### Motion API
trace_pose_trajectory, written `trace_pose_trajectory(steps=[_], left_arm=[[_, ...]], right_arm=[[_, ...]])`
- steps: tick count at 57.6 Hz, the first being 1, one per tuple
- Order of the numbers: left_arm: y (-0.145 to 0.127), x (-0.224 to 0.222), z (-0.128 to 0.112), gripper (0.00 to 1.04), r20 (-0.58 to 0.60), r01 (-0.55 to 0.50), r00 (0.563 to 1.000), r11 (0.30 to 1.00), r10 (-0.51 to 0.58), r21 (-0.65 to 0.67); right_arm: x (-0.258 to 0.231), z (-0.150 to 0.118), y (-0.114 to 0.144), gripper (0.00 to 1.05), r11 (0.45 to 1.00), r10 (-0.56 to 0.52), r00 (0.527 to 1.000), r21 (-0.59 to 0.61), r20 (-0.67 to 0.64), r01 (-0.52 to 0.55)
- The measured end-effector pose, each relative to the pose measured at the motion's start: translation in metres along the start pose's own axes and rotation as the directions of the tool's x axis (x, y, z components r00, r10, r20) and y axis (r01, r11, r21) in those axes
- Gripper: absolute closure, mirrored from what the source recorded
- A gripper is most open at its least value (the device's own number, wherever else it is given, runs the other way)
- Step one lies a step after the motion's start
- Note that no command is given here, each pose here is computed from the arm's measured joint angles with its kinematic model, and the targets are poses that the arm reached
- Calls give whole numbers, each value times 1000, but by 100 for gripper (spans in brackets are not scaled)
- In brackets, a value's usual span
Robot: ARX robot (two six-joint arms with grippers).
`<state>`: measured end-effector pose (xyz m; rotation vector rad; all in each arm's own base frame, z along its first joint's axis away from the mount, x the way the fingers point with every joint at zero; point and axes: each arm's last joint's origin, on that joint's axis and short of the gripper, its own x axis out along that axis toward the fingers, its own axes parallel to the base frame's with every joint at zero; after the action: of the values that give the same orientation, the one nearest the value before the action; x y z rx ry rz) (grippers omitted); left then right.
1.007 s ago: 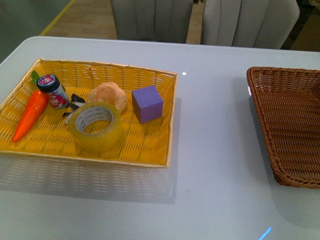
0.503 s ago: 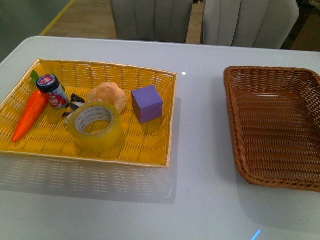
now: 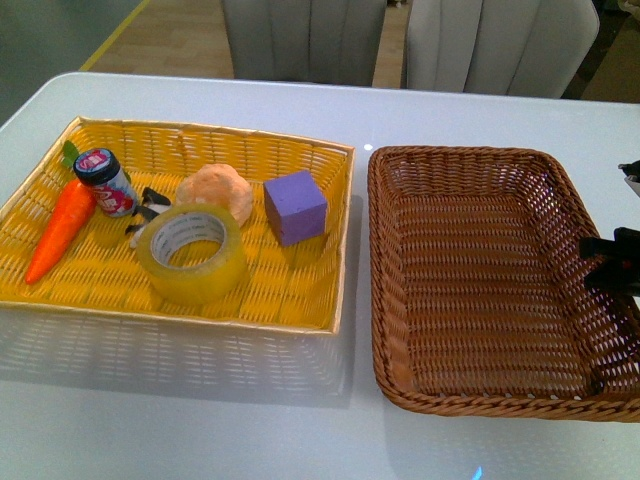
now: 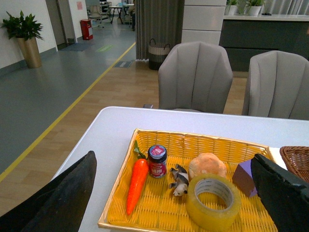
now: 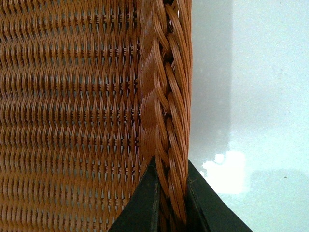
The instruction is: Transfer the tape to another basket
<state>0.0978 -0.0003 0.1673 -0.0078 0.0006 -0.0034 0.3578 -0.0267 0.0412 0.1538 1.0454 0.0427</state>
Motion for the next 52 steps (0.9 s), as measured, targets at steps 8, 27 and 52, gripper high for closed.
trace_pose_trajectory(steps=[8, 27, 52], left_arm=[[0, 0, 0, 9, 0, 0, 1000, 1000, 0, 0], [0, 0, 0, 9, 0, 0, 1000, 1000, 0, 0], [0, 0, 0, 9, 0, 0, 1000, 1000, 0, 0]], right_arm=[[1, -1, 11, 99, 999, 8, 1000, 44, -3, -8], [2, 0, 15, 66, 999, 14, 1000, 44, 12, -14], [-121, 2, -15, 9, 997, 56, 925, -62, 376, -35]])
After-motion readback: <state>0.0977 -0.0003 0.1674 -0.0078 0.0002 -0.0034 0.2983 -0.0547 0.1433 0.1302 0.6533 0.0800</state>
